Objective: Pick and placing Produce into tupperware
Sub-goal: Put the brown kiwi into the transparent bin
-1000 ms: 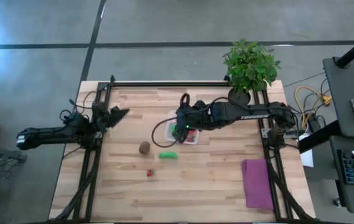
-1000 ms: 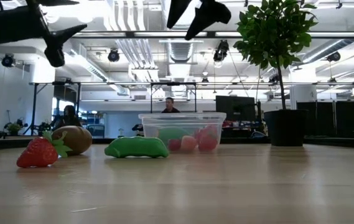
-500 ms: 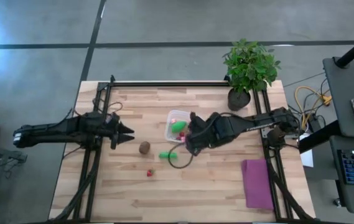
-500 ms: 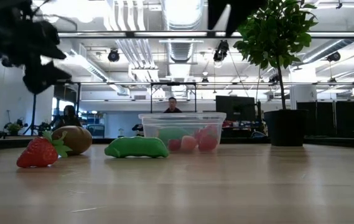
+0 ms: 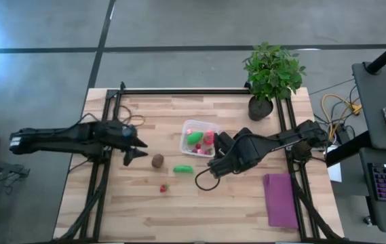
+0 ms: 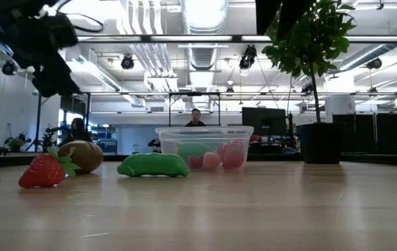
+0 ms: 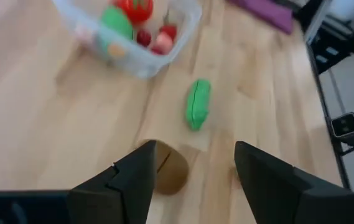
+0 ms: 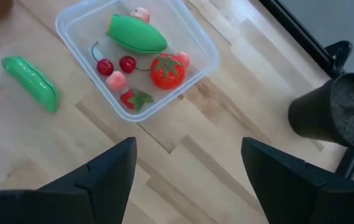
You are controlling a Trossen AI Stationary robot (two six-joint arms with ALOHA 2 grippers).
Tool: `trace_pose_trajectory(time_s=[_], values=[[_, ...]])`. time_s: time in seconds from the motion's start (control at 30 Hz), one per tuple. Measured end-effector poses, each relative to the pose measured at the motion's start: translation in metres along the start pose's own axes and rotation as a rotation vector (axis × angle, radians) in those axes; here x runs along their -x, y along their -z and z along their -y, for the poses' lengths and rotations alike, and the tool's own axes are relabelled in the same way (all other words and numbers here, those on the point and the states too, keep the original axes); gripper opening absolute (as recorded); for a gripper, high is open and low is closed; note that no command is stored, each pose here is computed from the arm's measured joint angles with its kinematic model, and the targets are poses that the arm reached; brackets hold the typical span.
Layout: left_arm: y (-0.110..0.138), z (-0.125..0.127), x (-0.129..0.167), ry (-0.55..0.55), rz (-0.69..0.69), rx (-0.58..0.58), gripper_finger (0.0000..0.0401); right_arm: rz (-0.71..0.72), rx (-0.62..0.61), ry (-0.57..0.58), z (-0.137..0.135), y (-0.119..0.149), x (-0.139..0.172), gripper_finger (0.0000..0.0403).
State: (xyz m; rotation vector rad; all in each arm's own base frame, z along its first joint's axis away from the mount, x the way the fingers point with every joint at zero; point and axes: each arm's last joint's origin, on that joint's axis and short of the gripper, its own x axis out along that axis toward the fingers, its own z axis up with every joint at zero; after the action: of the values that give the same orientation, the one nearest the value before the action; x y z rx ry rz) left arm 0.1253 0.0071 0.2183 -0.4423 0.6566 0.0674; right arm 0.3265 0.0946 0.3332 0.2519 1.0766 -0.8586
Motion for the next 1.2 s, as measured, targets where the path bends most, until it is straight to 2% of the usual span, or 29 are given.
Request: trace_pose_trajectory(time_s=[0.1,0.27,0.47,0.73,0.9,1.2], values=[[-0.01,0.002,-0.011,-0.046,-0.072,0.093,0.0201,-0.006,-0.003,0.011,-0.001,0.003,-0.003,0.0283],[-0.02,0.001,-0.03,-0.226,-0.253,0.356,0.0201,-0.026,-0.015,0.036,-0.003,0.009,-0.01,0.0281],[-0.038,0.004,-0.05,-0.324,-0.303,0.513,0.0201,-0.044,-0.017,0.064,-0.005,0.018,-0.018,0.0283],[-0.043,0.002,-0.074,-0.404,-0.361,0.573,0.0201,-0.065,0.04,0.106,-0.007,0.031,-0.028,0.0275],[-0.037,0.004,-0.084,-0.401,-0.436,0.625,0.0201,-0.075,0.067,0.136,-0.004,0.036,-0.035,0.0276],[-0.036,0.011,-0.088,-0.424,-0.412,0.655,0.0201,-0.071,0.05,0.149,0.017,0.046,-0.034,0.0271]])
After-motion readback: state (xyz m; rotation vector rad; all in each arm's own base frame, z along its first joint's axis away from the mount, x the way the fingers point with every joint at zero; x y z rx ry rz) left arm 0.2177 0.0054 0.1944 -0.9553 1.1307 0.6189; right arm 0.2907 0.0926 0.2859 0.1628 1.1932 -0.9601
